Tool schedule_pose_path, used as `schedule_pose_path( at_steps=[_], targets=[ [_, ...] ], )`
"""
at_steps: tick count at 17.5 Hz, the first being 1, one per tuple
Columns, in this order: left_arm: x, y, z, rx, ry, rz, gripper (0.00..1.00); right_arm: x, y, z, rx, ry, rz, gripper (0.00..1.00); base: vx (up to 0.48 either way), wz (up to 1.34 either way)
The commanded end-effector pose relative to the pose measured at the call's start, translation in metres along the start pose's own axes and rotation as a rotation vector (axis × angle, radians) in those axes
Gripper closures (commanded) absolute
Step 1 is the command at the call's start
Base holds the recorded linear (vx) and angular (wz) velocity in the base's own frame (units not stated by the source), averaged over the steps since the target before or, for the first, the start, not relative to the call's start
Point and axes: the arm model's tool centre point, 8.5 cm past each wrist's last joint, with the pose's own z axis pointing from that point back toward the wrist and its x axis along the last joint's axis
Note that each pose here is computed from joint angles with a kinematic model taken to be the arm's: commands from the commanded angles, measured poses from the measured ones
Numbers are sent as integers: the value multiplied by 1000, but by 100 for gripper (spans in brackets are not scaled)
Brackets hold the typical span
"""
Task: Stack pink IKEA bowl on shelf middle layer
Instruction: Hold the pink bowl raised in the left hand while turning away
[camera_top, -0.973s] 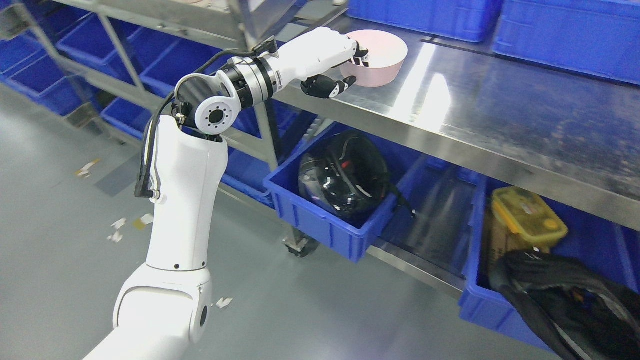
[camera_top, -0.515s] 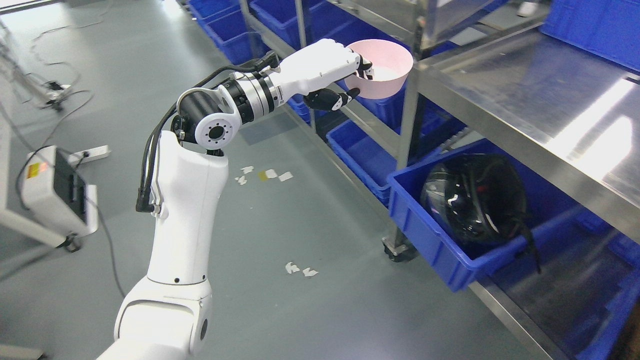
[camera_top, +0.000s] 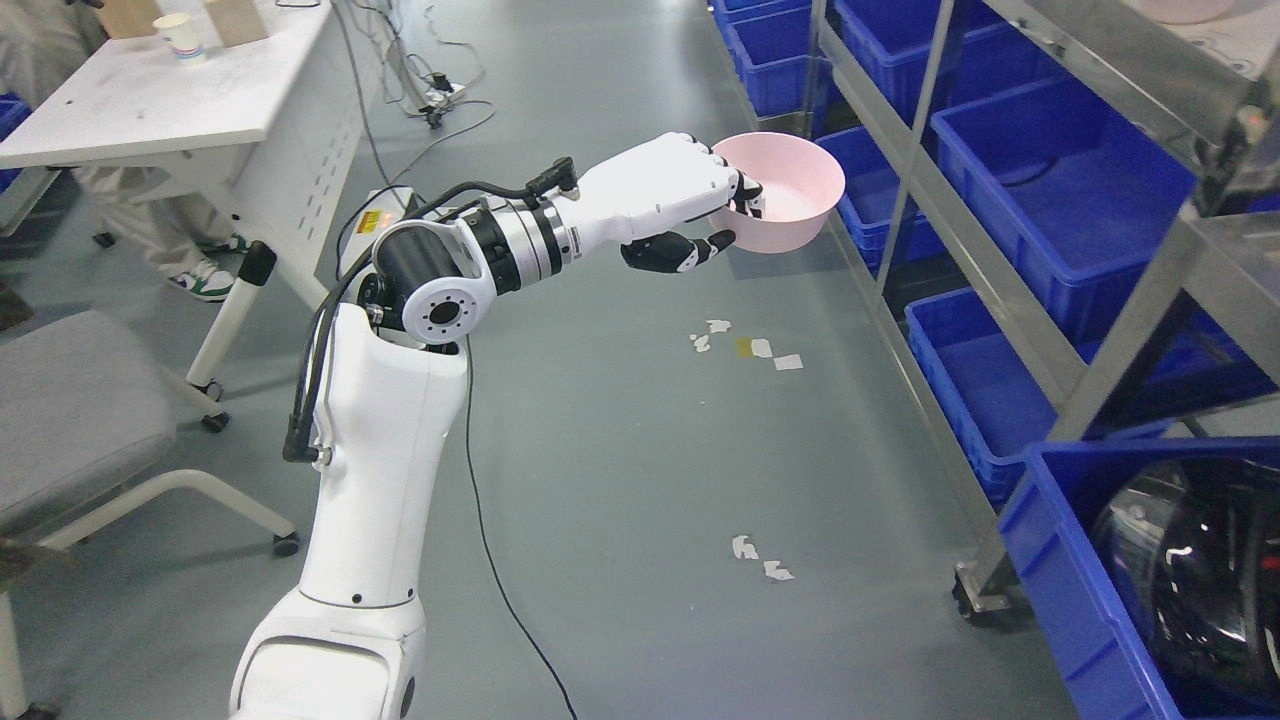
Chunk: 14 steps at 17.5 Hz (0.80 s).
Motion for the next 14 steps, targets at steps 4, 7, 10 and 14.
schedule_pose_path(
  at_steps=[4,7,10,14],
  targets=[
    [6,0,4,-1,-12,-20,92,-10,-10,0,-16,7,2,0,119,518],
    [6,1,4,3,-16,-19,92,-10,-10,0,-16,7,2,0,168,451],
    [7,1,5,7,-21,-15,92,-10,-10,0,-16,7,2,0,281,144],
    [6,2,5,10,-21,-14,92,-10,-10,0,-16,7,2,0,341,3]
  ],
)
